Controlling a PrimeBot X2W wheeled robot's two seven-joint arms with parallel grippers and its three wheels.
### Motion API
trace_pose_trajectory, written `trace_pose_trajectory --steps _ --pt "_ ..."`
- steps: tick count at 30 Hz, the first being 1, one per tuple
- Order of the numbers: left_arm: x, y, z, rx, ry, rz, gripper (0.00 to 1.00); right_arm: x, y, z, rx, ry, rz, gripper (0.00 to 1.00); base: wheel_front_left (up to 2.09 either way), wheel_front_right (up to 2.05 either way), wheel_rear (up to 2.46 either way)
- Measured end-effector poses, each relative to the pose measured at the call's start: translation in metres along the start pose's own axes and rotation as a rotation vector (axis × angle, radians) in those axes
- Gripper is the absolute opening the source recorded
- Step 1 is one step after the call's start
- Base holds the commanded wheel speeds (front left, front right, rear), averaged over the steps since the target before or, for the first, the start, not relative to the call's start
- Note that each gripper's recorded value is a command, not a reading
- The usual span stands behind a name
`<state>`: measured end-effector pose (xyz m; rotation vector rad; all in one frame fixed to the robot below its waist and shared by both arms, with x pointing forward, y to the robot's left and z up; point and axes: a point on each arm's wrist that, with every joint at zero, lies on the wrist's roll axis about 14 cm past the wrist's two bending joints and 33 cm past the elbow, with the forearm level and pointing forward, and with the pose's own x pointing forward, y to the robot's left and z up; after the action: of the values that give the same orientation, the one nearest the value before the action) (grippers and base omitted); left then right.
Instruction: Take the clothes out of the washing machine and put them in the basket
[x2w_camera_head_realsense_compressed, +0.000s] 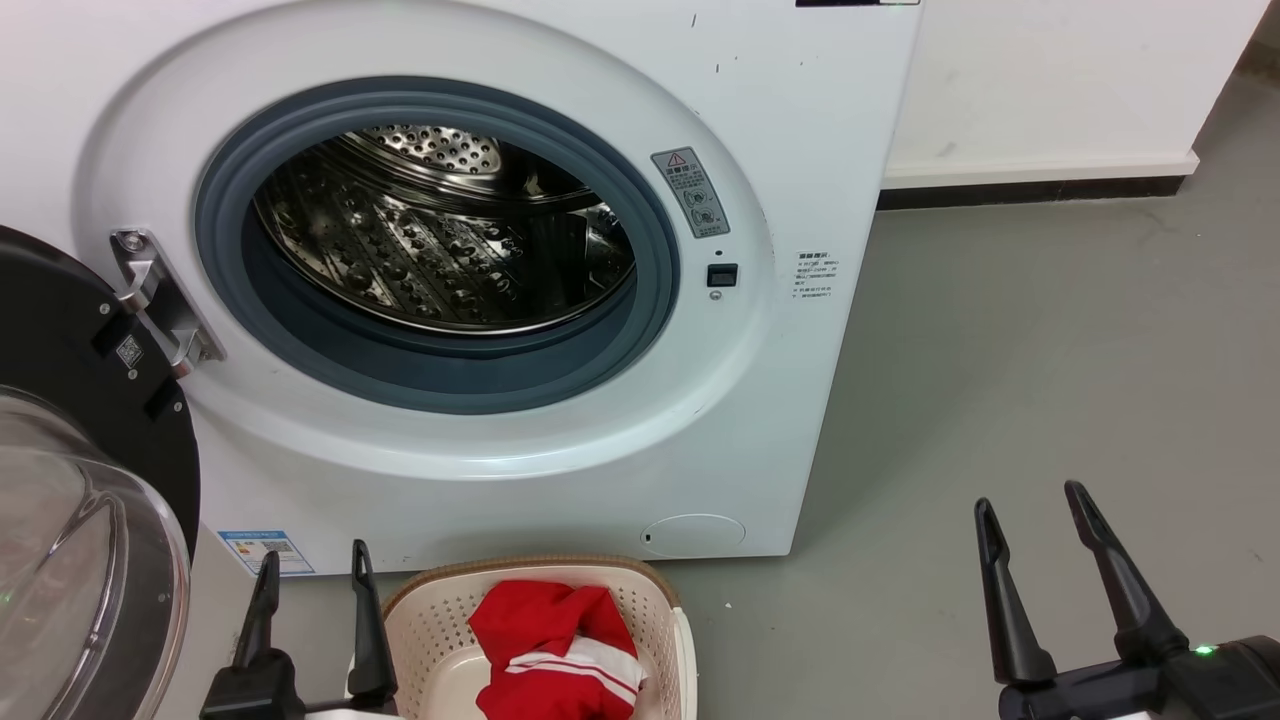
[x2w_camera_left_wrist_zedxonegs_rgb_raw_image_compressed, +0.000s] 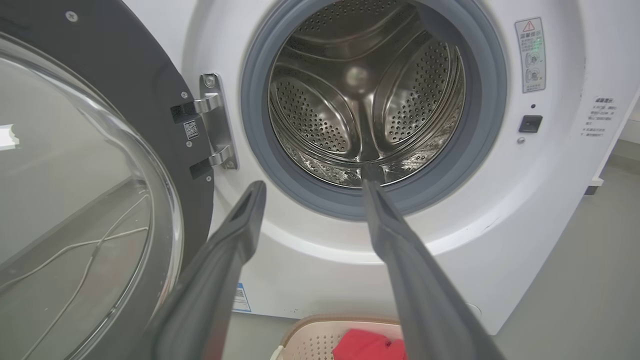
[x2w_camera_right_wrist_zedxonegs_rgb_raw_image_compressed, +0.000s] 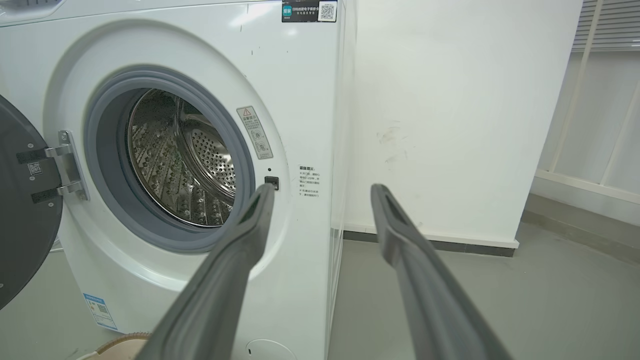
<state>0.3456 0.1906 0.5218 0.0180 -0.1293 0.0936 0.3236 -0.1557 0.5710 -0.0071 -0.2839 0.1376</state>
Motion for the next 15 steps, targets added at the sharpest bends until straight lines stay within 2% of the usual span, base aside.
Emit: trace_pose_trajectory --steps 15 --pt "-0.01 0.0 -0.016 0.017 0.051 -0.014 1.0 -0.008 -0.006 -0.023 0.013 0.076 -0.02 1.0 0.0 0.0 0.0"
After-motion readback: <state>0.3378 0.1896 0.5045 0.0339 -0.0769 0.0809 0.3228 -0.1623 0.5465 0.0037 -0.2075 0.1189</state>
